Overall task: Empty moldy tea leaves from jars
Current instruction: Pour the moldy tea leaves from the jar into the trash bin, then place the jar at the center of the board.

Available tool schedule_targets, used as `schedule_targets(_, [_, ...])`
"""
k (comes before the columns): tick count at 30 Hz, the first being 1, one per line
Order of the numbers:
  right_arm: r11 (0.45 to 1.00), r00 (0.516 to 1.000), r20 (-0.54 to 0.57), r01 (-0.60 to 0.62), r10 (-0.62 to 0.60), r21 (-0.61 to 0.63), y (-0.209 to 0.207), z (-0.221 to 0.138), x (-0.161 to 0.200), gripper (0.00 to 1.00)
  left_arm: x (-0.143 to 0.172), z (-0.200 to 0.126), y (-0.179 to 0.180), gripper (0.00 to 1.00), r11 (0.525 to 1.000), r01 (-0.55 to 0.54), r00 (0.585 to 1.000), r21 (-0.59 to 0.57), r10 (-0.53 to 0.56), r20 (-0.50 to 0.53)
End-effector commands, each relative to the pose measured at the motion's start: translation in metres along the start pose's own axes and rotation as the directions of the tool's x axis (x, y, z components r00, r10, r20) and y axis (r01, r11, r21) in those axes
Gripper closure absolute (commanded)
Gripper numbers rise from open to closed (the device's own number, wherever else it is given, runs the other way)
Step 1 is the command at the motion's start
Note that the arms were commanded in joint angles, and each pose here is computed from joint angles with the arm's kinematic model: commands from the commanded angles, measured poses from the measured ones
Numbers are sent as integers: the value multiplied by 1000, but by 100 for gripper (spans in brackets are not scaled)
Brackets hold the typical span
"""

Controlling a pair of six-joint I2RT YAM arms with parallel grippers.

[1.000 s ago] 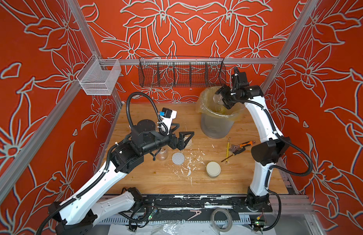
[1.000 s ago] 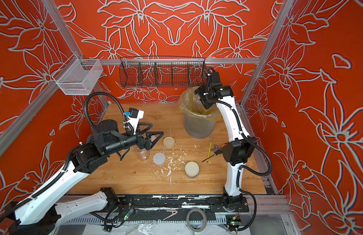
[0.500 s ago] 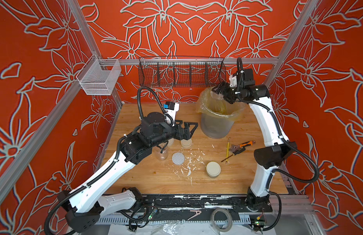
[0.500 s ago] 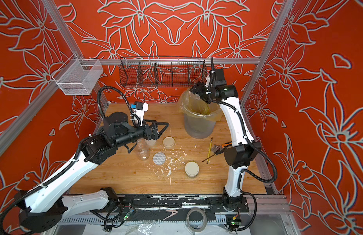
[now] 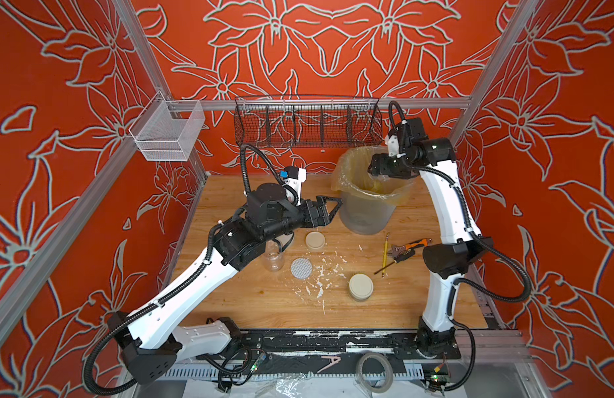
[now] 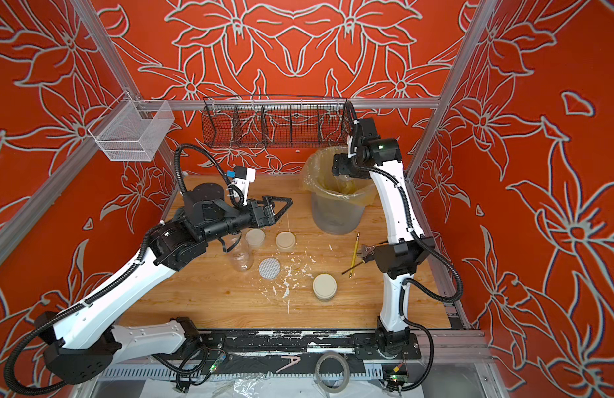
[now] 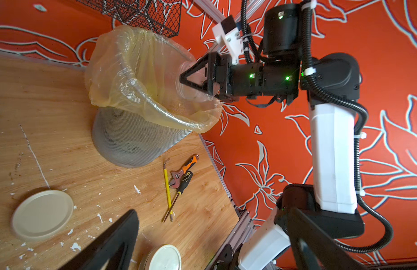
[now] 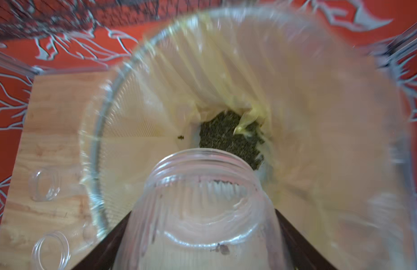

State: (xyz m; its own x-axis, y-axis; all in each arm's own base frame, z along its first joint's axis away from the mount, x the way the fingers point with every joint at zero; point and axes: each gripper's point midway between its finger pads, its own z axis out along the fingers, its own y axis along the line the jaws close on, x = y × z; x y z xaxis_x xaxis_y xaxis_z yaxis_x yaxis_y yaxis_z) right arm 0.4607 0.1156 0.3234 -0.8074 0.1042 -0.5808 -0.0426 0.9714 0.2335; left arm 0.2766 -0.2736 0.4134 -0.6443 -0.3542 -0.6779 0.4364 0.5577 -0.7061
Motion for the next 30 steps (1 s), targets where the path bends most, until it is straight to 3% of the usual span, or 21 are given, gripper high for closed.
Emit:
schedule_targets(1, [992, 975, 220, 13, 15, -124, 26, -51, -37, 100, -8, 3, -12, 3, 997, 54, 998, 54, -56, 31])
schedule_targets(7, [949, 904, 422, 74, 65, -305, 54, -92, -57, 100, -24, 10, -30, 3, 987, 95, 993, 126, -103, 61])
schedule_targets(14, [862, 799, 592, 220, 110, -458, 77, -146, -42, 100, -56, 22, -54, 3, 975, 112, 985, 192, -135, 110])
schedule_targets(22, [708, 712, 673, 370, 199, -602, 97, -202, -3, 100, -81, 43, -62, 3, 955, 174, 963, 239, -216, 161])
schedule_targets(30, [567, 680, 693, 481, 240, -669, 111, -236, 28, 100, -82, 65, -79, 3, 935, 178, 973, 306, -213, 84])
